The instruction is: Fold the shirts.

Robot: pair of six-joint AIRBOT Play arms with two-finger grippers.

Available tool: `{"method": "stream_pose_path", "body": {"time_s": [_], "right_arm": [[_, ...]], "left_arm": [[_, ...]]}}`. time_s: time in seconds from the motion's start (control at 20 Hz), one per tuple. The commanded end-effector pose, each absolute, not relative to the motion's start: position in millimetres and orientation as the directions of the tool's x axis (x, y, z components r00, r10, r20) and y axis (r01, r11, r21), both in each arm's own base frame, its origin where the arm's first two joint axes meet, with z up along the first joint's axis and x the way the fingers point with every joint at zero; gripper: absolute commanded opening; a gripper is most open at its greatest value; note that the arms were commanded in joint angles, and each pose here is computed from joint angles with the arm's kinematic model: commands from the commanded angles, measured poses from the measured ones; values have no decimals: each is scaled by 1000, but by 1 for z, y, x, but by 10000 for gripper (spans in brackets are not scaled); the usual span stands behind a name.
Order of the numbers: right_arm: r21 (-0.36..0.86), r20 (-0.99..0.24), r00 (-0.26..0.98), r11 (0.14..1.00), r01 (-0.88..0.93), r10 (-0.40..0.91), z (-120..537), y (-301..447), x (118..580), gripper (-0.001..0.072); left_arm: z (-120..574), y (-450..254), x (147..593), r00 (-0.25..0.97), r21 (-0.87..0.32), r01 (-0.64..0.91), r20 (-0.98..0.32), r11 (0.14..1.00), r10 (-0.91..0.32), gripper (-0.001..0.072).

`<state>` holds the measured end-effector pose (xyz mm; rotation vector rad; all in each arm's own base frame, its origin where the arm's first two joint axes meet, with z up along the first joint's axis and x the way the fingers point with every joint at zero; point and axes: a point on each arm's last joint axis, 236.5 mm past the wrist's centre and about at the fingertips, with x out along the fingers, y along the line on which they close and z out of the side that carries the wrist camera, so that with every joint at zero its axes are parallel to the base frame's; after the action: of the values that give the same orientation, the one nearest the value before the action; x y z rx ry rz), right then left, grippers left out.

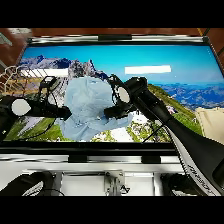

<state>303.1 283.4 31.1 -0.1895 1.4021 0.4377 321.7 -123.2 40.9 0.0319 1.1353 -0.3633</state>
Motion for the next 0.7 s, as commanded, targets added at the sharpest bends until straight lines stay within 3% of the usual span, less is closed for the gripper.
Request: {"method": "stream_pose_path", "body": {"time_s": [0.0, 0.1, 0.2, 0.35, 0.5, 0.55, 0.65], "right_arm": [[117, -981, 95, 905, -409, 170, 30, 280, 301, 58], [115, -983, 85, 904, -411, 164, 30, 279, 299, 58], [113, -984, 81, 902, -416, 161, 29, 278, 298, 58], [116, -982, 86, 902, -416, 166, 30, 279, 299, 58], [131, -973, 118, 899, -417, 196, 32, 287, 306, 58], [132, -972, 121, 899, -417, 199, 32, 287, 307, 58], [131, -973, 119, 900, -416, 197, 32, 287, 307, 58]], "left_arm": [[42, -96, 310, 306, -137, 283, -925, 949, -224, 539], [70, -66, 327, 372, -128, 207, -907, 970, -199, 567], [123, -23, 354, 510, -111, 105, -847, 988, -149, 671], [206, 58, 385, 722, -107, -88, -692, 990, -11, 671], [187, 127, 377, 668, -81, -240, -736, 968, 104, 653], [169, 148, 373, 626, -58, -286, -767, 957, 141, 564], [130, 175, 367, 544, -26, -341, -821, 940, 175, 563]]}}
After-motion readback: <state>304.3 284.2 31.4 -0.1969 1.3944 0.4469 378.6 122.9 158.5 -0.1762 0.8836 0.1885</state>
